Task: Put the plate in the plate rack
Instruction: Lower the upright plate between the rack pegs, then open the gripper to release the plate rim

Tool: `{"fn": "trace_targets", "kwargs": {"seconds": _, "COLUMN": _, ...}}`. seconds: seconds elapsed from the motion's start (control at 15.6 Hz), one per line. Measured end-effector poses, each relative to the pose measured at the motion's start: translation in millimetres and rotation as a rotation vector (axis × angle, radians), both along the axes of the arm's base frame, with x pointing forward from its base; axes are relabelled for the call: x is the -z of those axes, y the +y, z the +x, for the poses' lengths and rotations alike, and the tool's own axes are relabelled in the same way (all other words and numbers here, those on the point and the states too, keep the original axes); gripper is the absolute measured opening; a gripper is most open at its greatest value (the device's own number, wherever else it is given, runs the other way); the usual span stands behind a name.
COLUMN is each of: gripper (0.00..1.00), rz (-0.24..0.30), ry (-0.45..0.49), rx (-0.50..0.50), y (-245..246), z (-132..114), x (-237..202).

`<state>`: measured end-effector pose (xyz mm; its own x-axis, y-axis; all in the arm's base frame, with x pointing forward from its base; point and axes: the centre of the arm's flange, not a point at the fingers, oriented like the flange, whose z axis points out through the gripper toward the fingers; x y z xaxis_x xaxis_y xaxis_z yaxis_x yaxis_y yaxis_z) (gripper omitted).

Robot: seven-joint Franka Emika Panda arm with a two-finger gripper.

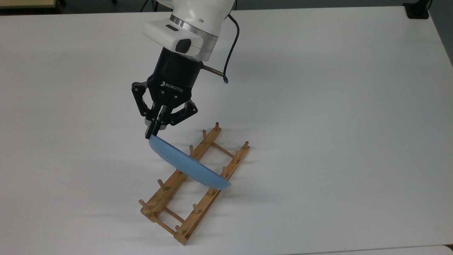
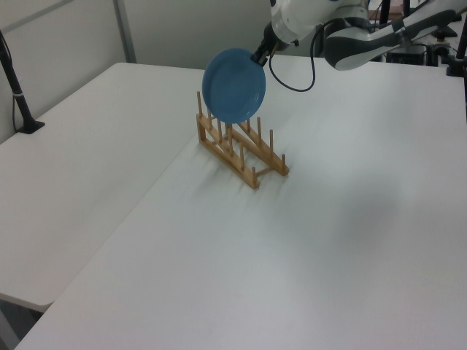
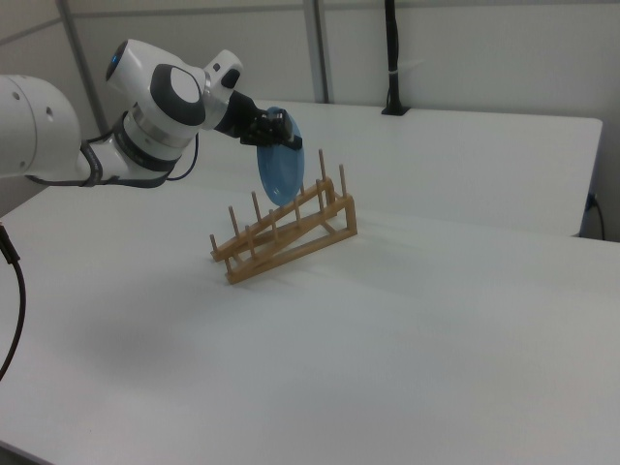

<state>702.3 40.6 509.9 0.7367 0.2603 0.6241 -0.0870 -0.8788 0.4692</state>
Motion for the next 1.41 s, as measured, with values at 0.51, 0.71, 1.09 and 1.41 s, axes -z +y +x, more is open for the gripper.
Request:
{"fn": "trace_targets", "kwargs": {"seconds": 0.51, "gripper": 0.04, "rz": -0.013, "ry": 0.037, "rx": -0.015, "y": 7, "z": -3, "x": 21}}
{"fn": "trace_targets", "kwargs": {"seconds": 0.71, "gripper": 0.04, "rz": -0.016, "ry": 0.05, "rx": -0.017, "y": 7, "z": -3, "x": 29}}
{"fn": "trace_targets", "kwargs": {"seconds": 1.09, "gripper": 0.51, "rz": 0.026, "ry": 0.02, "rx": 0.014, "y": 10, "z": -1, "x": 28}}
{"fn": "trace_targets", "kwargs": {"seconds": 1.41, "gripper": 1.0, "rz": 0.119, "ry": -0.035, "rx": 0.05, "y": 18, "z": 0, "x": 3}}
